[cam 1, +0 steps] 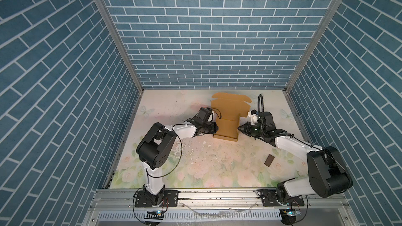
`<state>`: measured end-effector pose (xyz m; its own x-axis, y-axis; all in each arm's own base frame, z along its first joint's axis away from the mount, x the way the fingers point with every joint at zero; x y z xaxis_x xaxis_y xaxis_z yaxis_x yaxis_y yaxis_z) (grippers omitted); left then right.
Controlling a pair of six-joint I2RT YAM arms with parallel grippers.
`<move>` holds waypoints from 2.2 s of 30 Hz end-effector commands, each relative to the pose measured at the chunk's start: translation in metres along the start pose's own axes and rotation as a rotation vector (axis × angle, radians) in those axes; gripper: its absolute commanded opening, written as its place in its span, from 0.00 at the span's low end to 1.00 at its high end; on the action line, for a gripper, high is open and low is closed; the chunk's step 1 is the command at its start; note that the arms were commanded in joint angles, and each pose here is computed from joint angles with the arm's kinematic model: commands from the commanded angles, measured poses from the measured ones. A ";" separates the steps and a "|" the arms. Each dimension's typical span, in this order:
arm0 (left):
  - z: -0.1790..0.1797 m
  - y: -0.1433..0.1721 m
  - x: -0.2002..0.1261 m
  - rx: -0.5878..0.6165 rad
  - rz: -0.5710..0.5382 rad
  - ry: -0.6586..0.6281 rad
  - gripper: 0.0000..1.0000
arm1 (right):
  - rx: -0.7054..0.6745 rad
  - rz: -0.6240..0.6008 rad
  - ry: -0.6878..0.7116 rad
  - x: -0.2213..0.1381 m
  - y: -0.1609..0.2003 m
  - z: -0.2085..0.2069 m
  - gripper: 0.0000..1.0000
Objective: Assemble paper box
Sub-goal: Fold the bottom flaps of a flat cardboard box at the center of the table.
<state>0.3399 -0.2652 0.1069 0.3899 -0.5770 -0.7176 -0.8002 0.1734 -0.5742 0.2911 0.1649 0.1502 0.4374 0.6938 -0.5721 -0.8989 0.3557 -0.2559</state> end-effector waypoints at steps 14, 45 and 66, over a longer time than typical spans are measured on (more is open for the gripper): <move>-0.013 -0.006 0.001 0.029 -0.008 0.037 0.33 | -0.021 0.028 -0.006 0.019 0.006 -0.013 0.30; -0.010 -0.005 0.003 0.019 -0.003 0.027 0.33 | -0.031 0.049 0.388 -0.003 0.004 -0.045 0.20; -0.008 -0.005 0.002 0.017 -0.005 0.024 0.33 | -0.033 0.103 0.204 0.004 0.003 -0.036 0.47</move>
<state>0.3369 -0.2693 0.1077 0.3777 -0.5838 -0.7187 -0.8010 0.1833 -0.5699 0.2907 0.1400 0.1219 0.3545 0.5130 -0.7817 -0.9299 0.2813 -0.2371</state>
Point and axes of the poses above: each gripper's point midway between its finger pads, its own x axis out along the fingers, its own z axis along the line the jaws close on, y = z × x, the point moved 7 cm from there along -x, back along the fingers, and after that the axes turned 11 degrees about x, right-handed, at the moved point
